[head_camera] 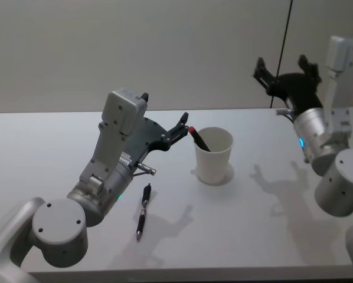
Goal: Place the pen into the pen holder.
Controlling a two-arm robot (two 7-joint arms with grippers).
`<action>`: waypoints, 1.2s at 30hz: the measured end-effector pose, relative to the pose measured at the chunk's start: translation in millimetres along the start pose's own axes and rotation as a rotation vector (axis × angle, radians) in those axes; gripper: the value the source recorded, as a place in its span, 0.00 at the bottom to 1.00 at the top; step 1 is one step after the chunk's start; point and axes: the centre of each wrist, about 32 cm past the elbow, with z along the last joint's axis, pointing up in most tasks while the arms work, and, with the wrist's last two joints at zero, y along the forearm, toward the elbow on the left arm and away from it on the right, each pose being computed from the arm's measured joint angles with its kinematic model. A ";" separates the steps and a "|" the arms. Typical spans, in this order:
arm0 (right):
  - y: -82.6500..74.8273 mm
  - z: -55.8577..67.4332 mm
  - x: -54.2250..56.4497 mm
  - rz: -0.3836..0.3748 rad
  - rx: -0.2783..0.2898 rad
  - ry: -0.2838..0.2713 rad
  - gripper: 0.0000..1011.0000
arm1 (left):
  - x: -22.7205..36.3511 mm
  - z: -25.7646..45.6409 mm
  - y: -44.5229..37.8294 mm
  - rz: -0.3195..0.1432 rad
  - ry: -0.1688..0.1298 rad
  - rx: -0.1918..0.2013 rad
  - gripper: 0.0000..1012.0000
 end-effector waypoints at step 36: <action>-33.5 -6.6 28.5 -0.201 -0.085 0.031 0.99 | 0.0 0.0 0.0 0.000 0.000 0.000 0.99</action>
